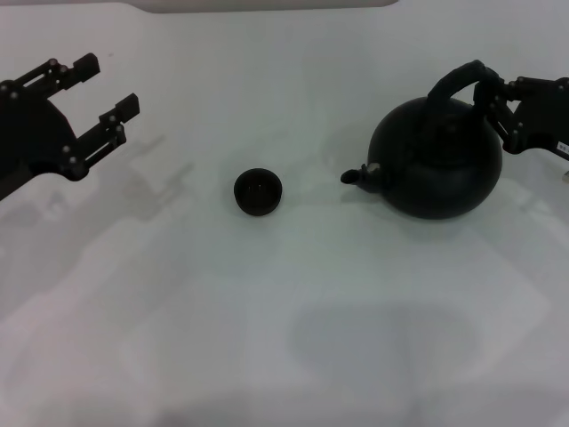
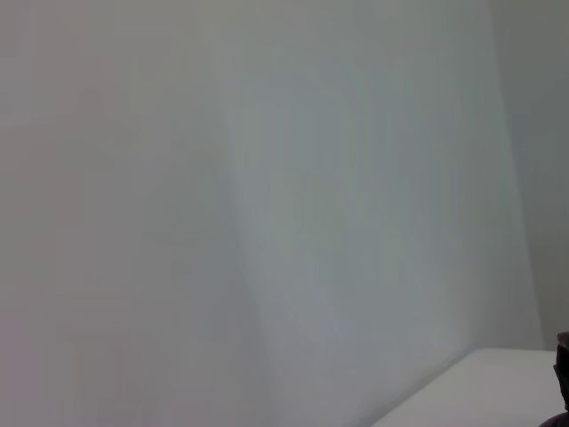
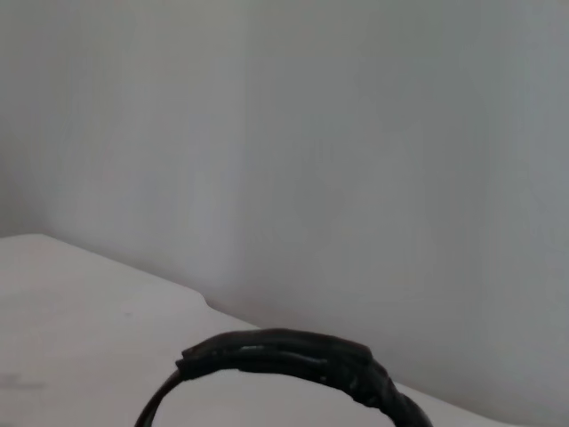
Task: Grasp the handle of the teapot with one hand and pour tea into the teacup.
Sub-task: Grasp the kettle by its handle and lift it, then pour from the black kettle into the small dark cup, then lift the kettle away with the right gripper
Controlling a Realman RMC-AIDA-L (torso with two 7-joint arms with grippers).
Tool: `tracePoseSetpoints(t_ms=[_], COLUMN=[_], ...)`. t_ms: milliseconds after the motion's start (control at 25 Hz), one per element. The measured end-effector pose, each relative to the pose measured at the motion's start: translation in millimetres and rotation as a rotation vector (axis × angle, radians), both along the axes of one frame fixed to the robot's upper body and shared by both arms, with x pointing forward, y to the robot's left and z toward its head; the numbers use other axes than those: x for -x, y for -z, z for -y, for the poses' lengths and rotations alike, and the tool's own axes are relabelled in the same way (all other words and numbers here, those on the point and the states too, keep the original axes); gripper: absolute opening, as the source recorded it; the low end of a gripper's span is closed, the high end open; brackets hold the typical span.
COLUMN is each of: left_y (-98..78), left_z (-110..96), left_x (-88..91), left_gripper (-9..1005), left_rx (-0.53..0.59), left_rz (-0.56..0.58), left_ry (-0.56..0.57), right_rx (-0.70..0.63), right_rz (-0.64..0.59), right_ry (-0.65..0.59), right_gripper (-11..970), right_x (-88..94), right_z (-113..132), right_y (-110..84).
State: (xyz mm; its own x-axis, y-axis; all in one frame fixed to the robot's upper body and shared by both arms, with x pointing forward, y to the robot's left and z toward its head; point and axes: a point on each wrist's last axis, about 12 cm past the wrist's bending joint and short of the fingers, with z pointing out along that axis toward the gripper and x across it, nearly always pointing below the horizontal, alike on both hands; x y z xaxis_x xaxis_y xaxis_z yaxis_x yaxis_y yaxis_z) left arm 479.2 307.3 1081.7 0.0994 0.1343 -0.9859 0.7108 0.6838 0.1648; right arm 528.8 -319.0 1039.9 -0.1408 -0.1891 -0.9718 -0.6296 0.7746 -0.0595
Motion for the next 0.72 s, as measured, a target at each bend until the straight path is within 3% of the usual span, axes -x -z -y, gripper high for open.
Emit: tracePoseSetpoints(t_ms=[720], left_y=[-1.4], left_z=[2], left_x=[0.0], left_gripper=[591], left_rx=[0.007], left_rz=[0.001], left_ry=[0.013], right_rx=[-0.068], right_rz=[0.066], right_ry=[-0.062], right_gripper=[116], right_x=[-14.4], right_z=[-29], right_y=[-17.2])
